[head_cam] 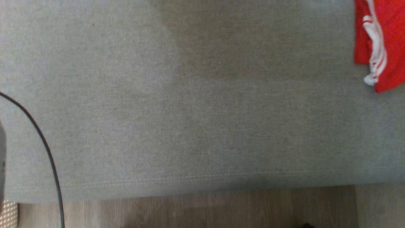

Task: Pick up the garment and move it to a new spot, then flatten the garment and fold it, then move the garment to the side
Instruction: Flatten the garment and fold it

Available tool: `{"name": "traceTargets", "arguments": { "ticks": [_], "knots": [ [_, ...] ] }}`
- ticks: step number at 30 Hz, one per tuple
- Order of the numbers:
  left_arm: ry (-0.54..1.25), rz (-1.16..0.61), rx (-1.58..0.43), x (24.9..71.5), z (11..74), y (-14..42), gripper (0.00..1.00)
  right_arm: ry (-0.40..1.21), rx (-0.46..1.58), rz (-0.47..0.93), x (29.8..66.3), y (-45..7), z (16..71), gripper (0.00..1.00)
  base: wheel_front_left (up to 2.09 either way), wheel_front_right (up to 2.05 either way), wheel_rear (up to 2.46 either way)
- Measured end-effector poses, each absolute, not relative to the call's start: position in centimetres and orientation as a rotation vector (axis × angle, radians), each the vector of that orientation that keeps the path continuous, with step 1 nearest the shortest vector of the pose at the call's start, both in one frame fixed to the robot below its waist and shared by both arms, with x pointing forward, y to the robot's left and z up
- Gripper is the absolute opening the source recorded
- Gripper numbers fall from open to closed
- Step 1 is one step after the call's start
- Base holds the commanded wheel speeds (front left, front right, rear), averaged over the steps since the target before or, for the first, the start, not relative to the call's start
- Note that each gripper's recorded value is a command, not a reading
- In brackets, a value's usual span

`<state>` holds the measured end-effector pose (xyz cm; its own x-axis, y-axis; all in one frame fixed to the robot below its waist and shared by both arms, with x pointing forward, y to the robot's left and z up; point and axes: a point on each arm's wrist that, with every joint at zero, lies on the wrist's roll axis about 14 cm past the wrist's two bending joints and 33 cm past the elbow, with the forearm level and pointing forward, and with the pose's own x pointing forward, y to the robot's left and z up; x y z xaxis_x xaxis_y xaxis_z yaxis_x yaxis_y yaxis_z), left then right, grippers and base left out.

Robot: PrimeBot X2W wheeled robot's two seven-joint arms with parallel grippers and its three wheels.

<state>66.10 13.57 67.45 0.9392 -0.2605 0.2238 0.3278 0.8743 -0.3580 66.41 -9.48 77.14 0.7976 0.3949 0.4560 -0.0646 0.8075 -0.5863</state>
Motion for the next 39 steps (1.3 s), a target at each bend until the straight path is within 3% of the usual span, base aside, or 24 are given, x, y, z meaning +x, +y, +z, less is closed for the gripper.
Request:
{"name": "traceTargets", "arguments": {
  "ticks": [8,17,24,39],
  "knots": [
    [0.037,-0.292,-0.349,66.2,56.3,13.8,0.0,-0.265,-0.524,0.362,68.6,-7.8,60.2,0.0,0.0,0.0,0.0],
    [0.273,-0.207,-0.341,56.9,44.2,15.5,0.0,-0.007,-0.46,0.466,61.1,-6.7,48.5,0.0,0.0,0.0,0.0],
    [0.408,-0.224,-0.316,49.6,40.1,14.9,0.0,0.122,-0.481,0.517,55.6,-7.7,44.2,0.0,0.0,0.0,0.0],
    [0.402,-0.315,-0.269,39.4,40.3,12.1,0.0,0.189,-0.617,0.566,48.5,-10.7,45.3,0.0,0.0,0.0,0.0]
  ]
}}
